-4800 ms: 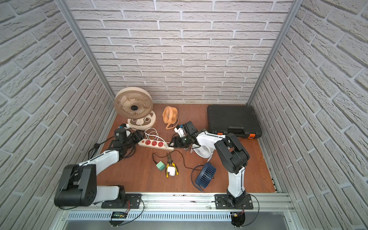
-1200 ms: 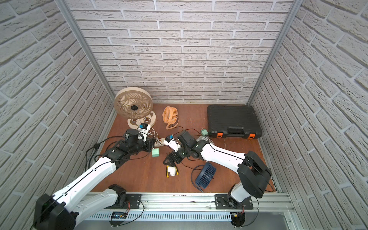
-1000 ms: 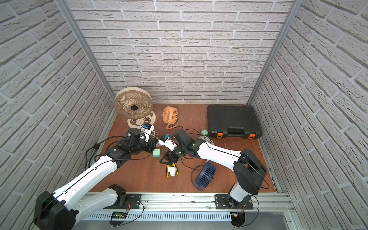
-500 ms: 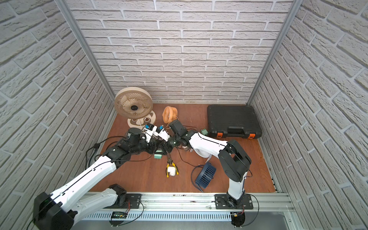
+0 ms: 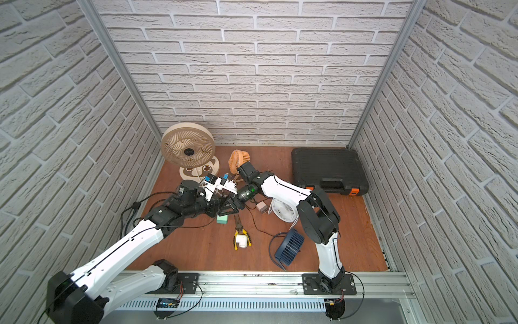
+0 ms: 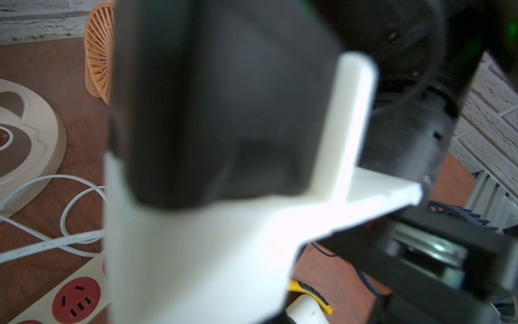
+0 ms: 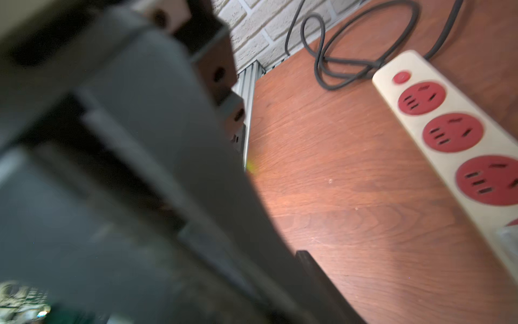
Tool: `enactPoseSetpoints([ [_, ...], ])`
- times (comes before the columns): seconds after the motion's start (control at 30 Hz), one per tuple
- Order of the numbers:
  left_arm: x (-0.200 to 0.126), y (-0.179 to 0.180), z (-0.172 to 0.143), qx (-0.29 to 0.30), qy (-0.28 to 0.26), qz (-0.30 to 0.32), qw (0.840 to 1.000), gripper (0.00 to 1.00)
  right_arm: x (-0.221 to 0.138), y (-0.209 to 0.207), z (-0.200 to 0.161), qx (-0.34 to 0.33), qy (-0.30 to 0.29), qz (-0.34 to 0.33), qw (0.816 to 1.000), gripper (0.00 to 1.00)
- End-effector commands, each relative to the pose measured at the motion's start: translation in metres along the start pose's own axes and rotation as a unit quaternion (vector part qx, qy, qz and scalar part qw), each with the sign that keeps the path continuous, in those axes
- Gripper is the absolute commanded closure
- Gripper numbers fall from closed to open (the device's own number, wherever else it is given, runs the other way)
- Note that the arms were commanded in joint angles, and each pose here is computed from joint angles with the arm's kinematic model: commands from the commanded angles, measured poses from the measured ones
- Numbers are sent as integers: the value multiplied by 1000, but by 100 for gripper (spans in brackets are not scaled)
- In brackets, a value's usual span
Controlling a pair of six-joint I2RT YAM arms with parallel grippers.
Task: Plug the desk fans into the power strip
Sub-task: Pick up the plug from the center of the board.
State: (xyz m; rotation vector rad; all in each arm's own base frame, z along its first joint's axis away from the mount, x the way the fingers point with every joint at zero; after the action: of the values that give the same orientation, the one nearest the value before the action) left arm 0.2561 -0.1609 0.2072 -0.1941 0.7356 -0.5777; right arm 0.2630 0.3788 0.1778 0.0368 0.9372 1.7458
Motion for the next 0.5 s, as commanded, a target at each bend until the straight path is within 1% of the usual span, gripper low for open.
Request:
enactPoseSetpoints([
  [0.0,-10,-11,22,23,-41,-15,999,100,7,11,-13,16,28,36,999,45],
  [0.13,-10,-12,23,24,-42,-15,999,100,9,7,-17,24,42,31,998,56],
  [0.2,-10,-12,24,24,-42,-15,999,100,9,7,-16,22,47,30,998,64],
  [0.23,-10,-12,24,23,-42,-14,999,100,10,7,-16,22,49,29,998,72],
  [0.27,-10,-11,25,21,-41,-13,999,100,10,7,-15,19,50,28,998,84],
  [0.3,-10,-11,25,17,-40,-11,999,95,10,5,-15,18,51,23,998,95],
  [0.33,-11,-11,26,12,-38,-8,999,75,10,4,-14,17,51,18,998,97],
  [0.37,-14,-10,27,5,-38,-4,999,53,10,2,-12,14,51,11,999,97],
  [0.43,-22,-7,30,-9,-45,15,999,23,10,-5,-7,3,52,-16,999,97],
  [0.47,-28,-2,32,-20,-50,35,998,14,10,-11,-4,-8,50,-36,998,97],
])
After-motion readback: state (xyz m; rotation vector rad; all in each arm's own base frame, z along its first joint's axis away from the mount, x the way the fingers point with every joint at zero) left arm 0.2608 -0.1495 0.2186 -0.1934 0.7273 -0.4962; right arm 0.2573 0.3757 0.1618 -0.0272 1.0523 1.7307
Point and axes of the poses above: each gripper's point midway between its finger pads, its own x axis out along the fingers, its own y axis along the line the jaws close on, z = x × y, the point moved 3 cm from there along -x, back along the fingers, and after that the axes turned 7 degrees about -x, right-handed, at the moved point
